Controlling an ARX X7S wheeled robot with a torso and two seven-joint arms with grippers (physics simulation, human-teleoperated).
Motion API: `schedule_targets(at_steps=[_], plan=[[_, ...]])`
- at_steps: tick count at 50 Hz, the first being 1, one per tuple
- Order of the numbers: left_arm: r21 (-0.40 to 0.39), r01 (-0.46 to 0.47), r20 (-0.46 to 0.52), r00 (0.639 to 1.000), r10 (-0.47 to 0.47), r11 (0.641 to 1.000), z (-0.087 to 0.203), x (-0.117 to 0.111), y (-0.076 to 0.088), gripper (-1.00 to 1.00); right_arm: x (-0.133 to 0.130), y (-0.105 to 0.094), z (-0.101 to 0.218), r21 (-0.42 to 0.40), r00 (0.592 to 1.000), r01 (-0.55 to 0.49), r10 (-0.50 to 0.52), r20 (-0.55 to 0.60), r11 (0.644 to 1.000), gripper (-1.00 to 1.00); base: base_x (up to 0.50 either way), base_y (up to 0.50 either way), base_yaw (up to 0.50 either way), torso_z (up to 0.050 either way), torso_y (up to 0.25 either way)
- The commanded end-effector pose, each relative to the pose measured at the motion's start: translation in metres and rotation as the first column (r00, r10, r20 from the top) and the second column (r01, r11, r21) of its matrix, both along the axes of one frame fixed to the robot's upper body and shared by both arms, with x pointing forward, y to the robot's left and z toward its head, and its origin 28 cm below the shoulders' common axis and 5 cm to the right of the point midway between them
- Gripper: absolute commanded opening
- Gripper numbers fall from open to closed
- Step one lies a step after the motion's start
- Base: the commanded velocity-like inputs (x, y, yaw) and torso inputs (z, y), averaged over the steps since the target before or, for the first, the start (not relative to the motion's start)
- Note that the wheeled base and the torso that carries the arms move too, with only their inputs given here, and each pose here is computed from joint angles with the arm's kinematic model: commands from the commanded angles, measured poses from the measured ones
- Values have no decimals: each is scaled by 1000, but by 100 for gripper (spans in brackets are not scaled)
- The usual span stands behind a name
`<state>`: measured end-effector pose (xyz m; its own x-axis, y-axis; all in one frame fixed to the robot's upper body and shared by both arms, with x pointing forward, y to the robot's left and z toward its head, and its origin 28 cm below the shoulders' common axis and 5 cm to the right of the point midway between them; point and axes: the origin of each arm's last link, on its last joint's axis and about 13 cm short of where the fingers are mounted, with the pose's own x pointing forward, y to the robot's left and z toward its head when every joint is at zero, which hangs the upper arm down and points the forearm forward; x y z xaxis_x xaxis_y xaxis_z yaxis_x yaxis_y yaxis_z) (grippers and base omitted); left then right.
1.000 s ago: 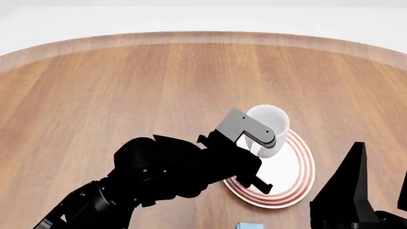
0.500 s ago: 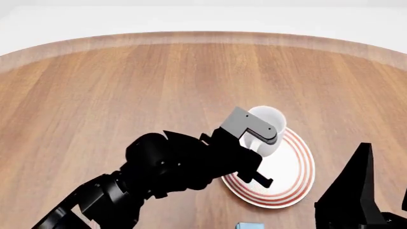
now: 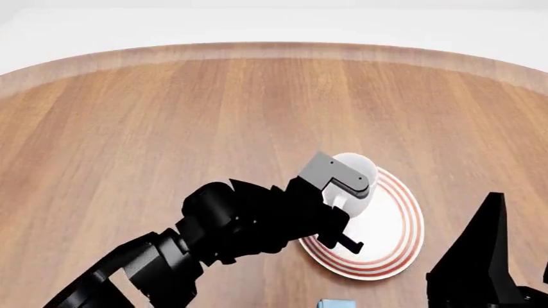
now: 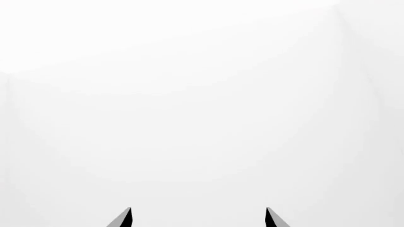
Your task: Pick up the white mug and put it on the plate, and put the chocolate pudding to the right of the plate.
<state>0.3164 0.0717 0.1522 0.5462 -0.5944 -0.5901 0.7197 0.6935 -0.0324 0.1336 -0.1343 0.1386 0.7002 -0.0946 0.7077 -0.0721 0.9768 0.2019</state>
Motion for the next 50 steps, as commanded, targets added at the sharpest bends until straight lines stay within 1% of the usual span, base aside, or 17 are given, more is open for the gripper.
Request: schedule_targets(at_steps=[1, 32, 33, 44, 50], plan=[[-33, 30, -10, 999, -30, 999, 0, 2, -9, -100, -1, -1, 1, -24, 1000, 7, -7, 20, 1000, 100, 0, 0, 0, 0, 0], [-15, 20, -47, 999, -21, 1000, -20, 5, -12, -100, -1, 0, -1, -26, 1000, 0, 0, 15, 1000, 100, 0, 0, 0, 0, 0], [-15, 20, -46, 999, -20, 1000, -20, 4, -12, 100, -1, 0, -1, -27, 1000, 0, 0, 15, 1000, 100, 0, 0, 0, 0, 0], [-21, 11, -64, 998, -12, 1000, -27, 4, -13, 100, -1, 0, -3, -25, 1000, 2, -1, 11, 1000, 100, 0, 0, 0, 0, 0], [-15, 1, -55, 998, -2, 1000, -22, 1, -12, 100, -1, 0, -4, -27, 1000, 1, -1, 7, 1000, 100, 0, 0, 0, 0, 0]])
